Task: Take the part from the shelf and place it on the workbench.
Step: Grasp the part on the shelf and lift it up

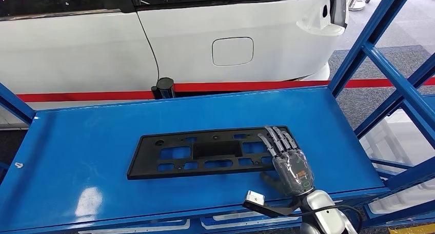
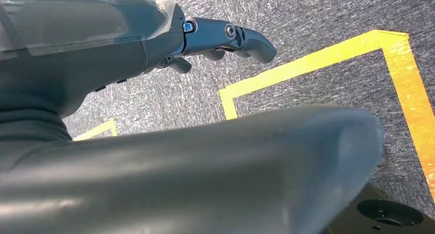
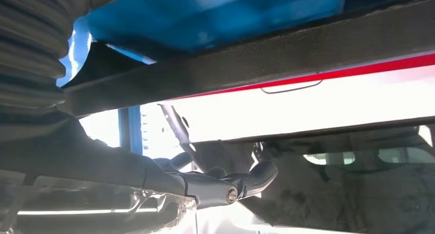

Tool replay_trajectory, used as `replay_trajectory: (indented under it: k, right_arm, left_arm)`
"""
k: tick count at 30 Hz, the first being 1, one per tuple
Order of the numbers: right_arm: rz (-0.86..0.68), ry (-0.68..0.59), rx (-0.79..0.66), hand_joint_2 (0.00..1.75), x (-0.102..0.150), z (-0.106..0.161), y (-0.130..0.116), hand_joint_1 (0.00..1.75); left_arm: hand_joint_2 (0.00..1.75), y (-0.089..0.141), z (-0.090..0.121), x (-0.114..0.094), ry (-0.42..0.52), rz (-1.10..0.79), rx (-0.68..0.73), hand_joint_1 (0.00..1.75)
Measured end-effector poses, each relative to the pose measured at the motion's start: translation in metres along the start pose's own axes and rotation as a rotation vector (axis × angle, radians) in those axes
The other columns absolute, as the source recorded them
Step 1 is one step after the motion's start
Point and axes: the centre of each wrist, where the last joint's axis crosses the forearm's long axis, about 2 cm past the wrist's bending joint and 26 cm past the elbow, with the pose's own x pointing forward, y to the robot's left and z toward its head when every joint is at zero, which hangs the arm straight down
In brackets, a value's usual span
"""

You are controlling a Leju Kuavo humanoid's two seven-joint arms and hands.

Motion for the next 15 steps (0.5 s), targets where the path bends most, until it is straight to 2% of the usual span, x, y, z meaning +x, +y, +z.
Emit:
replay_trajectory:
  k: [1, 3, 4, 15]
  right_arm:
    - [0.005, 0.002, -0.002, 1.75, -0.0001, -0.0005, 0.0003, 0.54]
    - [0.011, 0.009, -0.001, 1.75, -0.0003, -0.0007, 0.0011, 1.04]
    - [0.012, 0.013, 0.001, 1.75, -0.0006, -0.0006, 0.0017, 1.12]
    - [0.011, 0.045, 0.024, 1.75, -0.0038, 0.0001, 0.0076, 1.45]
  left_arm:
    - [0.00, 0.0000, 0.0000, 0.0001, 0.001, -0.001, 0.000, 0.00]
    - [0.00, 0.0000, 0.0000, 0.0002, 0.003, -0.002, 0.001, 0.00]
    - [0.00, 0.0000, 0.0000, 0.0003, 0.004, -0.002, 0.001, 0.00]
    - [0.00, 0.0001, -0.0001, 0.0007, 0.004, -0.004, 0.001, 0.00]
